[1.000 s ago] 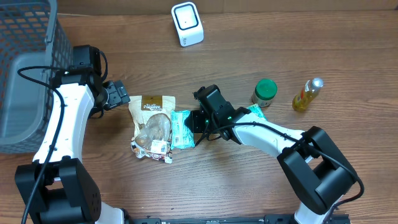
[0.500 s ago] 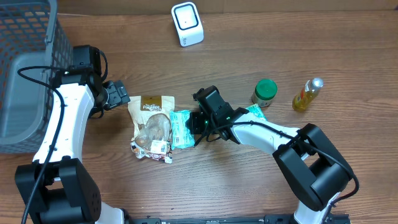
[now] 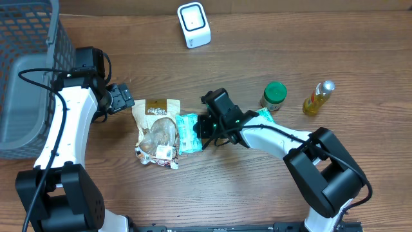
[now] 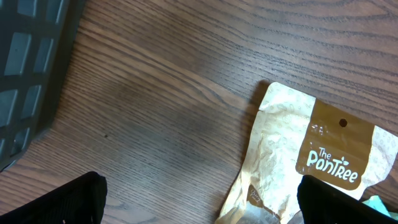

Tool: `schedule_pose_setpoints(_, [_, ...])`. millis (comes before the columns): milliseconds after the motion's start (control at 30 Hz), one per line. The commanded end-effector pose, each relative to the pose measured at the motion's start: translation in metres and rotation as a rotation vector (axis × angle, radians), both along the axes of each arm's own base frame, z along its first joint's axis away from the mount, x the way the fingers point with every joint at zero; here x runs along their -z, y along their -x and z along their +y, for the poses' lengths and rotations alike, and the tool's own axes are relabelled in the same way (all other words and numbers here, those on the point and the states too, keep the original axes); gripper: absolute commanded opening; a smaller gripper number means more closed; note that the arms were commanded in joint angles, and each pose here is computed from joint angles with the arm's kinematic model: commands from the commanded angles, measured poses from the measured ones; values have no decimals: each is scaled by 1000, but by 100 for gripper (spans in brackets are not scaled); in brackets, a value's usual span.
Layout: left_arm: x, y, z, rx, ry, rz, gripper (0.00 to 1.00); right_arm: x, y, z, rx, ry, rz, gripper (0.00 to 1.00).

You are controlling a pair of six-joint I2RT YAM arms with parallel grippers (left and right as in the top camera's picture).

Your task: Scan the item barcode

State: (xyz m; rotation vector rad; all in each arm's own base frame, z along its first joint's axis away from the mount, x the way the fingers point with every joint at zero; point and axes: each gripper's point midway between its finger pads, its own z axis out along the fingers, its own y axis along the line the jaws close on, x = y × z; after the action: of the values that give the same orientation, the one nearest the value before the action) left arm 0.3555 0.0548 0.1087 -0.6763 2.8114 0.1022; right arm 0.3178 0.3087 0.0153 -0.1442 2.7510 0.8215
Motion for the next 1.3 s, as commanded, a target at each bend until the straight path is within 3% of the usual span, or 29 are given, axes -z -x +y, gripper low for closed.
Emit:
schedule_pose_setpoints(0, [-9,-1,0,23,-7,-25,99,3,-12,-25,97,17,37,4])
schedule_pose_setpoints(300, [-9,-1,0,23,-7,-25,100,5,-30,-77,267,40,128,4])
schedule_pose_setpoints(833, [-9,-1,0,23,-7,-25,100,-19,-34,-77,259,-10,99,10])
schedule_pose_setpoints(1100, [-9,-1,0,22,-7,-25,99,-69,-33,-85,255,-22,-9,38])
schedule_pose_setpoints(1167, [-9,-1,0,23,-7,-25,100,-67,-27,-89,258,-1,16,49])
schedule_pose_setpoints(1267, [-9,-1,0,23,-7,-25,100,-56,-11,-96,257,44,85,54])
